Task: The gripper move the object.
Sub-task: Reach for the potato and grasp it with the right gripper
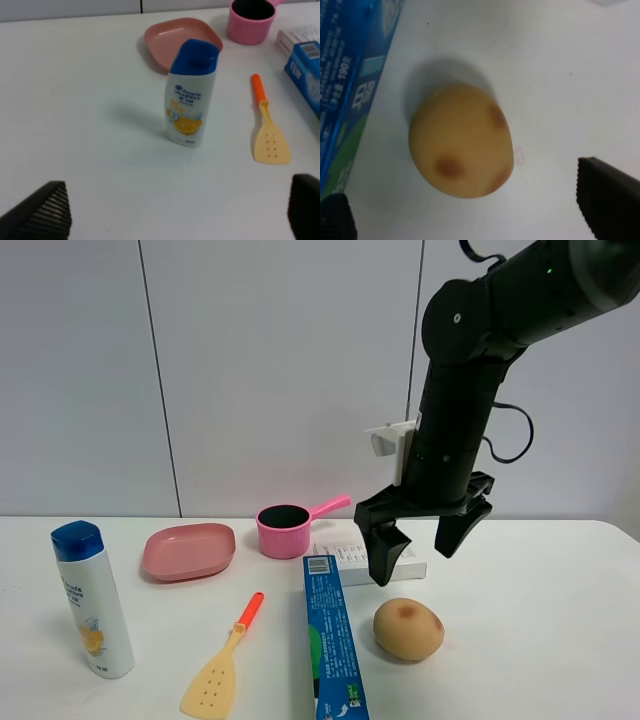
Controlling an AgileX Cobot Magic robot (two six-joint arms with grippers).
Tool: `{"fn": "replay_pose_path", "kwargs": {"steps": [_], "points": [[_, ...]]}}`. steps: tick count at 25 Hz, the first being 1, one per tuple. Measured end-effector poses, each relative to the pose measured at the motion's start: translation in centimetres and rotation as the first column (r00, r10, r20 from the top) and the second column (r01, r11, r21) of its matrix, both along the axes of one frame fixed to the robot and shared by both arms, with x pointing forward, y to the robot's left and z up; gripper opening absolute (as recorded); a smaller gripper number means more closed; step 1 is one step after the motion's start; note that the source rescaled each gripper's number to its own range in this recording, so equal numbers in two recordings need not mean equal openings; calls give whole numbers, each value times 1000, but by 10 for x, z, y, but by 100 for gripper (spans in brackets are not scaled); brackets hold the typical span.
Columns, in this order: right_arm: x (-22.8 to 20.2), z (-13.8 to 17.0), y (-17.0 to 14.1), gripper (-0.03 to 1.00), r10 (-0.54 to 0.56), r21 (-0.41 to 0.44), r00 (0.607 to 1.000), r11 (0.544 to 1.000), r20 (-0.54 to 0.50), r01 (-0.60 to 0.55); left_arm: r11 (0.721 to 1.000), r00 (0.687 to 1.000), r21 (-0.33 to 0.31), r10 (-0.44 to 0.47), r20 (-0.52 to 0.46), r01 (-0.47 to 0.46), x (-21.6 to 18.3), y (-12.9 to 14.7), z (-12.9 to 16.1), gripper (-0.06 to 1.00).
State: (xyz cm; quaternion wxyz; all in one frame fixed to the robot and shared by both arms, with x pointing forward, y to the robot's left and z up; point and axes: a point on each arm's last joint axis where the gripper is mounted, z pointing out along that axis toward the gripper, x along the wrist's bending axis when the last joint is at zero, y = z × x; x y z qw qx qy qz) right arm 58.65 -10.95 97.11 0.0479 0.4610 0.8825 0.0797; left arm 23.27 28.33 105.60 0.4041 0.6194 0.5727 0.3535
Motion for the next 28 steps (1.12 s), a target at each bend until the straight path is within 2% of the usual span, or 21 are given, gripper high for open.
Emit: {"fn": "replay_pose_path", "kwargs": {"steps": [6, 24, 28], "points": [[7, -30, 4, 93, -1, -21, 999, 1000, -38, 0, 1000, 1000, 0, 0, 0, 0, 0, 0, 0, 100], [9, -58, 2, 92, 14, -64, 998, 998, -59, -18, 1000, 1000, 0, 0, 0, 0, 0, 0, 0, 100], [10, -59, 2, 85, 21, -71, 998, 997, -52, -24, 1000, 1000, 0, 0, 0, 0, 0, 0, 0, 100]]}}
